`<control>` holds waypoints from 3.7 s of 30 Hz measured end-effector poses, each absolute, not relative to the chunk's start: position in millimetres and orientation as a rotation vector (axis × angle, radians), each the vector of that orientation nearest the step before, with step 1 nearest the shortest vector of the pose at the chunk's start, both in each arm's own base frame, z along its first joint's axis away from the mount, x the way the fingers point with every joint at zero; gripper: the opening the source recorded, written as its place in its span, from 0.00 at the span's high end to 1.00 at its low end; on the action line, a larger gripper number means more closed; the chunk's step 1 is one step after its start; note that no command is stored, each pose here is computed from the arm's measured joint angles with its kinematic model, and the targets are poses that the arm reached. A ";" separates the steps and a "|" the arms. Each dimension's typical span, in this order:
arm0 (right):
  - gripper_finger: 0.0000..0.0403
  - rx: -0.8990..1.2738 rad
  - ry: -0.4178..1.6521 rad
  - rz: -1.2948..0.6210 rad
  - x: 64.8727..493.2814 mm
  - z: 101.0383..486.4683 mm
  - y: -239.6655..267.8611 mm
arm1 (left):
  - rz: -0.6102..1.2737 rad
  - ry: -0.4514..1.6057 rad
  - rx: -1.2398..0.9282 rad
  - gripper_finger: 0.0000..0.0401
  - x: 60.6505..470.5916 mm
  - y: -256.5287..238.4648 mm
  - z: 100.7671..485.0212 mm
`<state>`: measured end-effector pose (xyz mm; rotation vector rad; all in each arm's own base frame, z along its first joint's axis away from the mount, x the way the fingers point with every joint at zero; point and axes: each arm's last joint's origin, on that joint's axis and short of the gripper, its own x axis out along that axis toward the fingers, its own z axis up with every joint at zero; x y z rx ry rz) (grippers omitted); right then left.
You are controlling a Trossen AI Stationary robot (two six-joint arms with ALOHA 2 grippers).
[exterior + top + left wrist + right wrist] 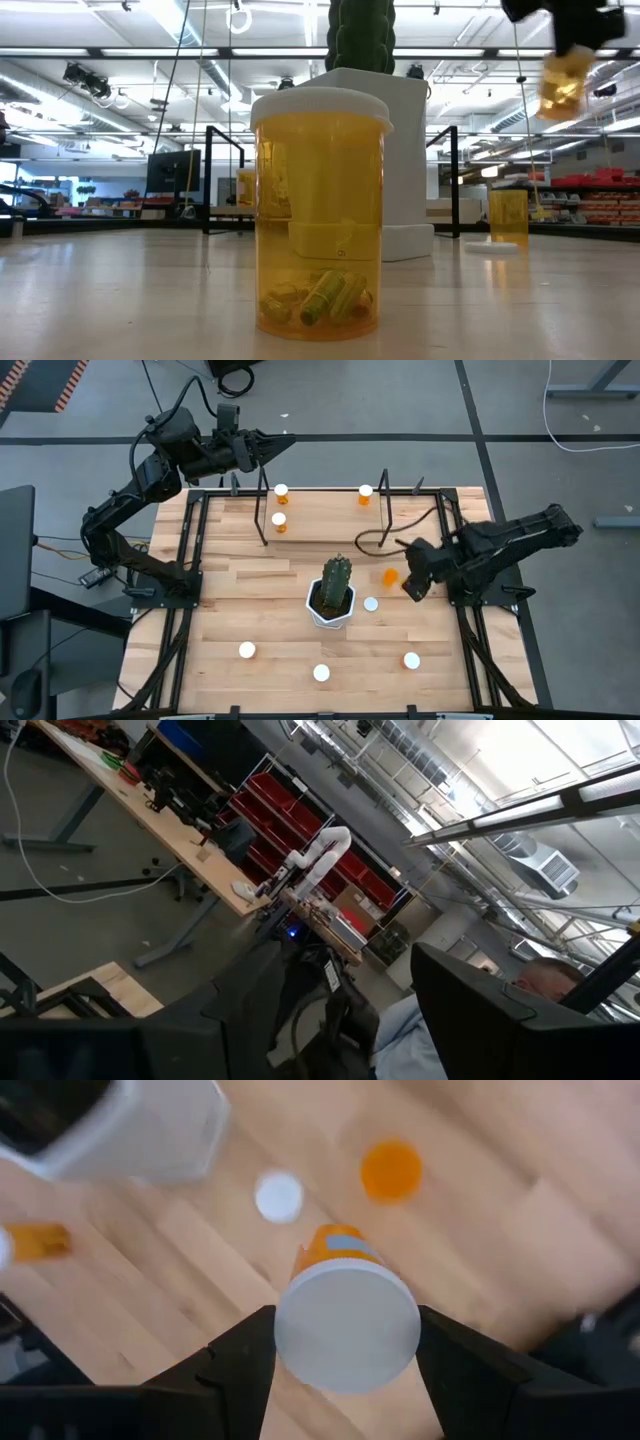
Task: Pick and place medicine bottles onto shelf by color
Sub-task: Put the orange medicine bottle on the shelf
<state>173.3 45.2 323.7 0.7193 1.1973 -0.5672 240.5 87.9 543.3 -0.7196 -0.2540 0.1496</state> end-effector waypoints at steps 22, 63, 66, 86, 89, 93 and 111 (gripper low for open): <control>0.43 0.391 1.093 -0.558 258.7 389.0 -65.9 | 0.127 -0.252 -0.714 0.43 242.3 82.6 544.0; 0.43 0.082 1.536 -0.202 310.5 260.0 -200.3 | -0.006 -0.316 -0.710 0.43 248.2 58.8 553.4; 0.43 0.068 1.499 -0.211 302.4 261.3 -194.0 | -0.012 -0.337 -0.695 0.43 247.6 58.7 555.4; 0.43 -0.026 1.425 -0.230 304.8 264.2 -171.6 | -0.005 -0.357 -0.651 0.43 247.2 58.8 557.2; 0.43 -0.018 1.442 -0.228 304.7 258.8 -176.5 | -0.005 -0.357 -0.651 0.43 247.2 58.8 557.2; 0.43 -0.006 1.452 -0.225 306.2 253.7 -179.0 | -0.012 -0.355 -0.652 0.43 247.6 57.0 557.2; 0.43 0.033 1.421 -0.227 307.0 253.3 -181.9 | -0.038 -0.346 -0.654 0.43 249.0 50.2 557.2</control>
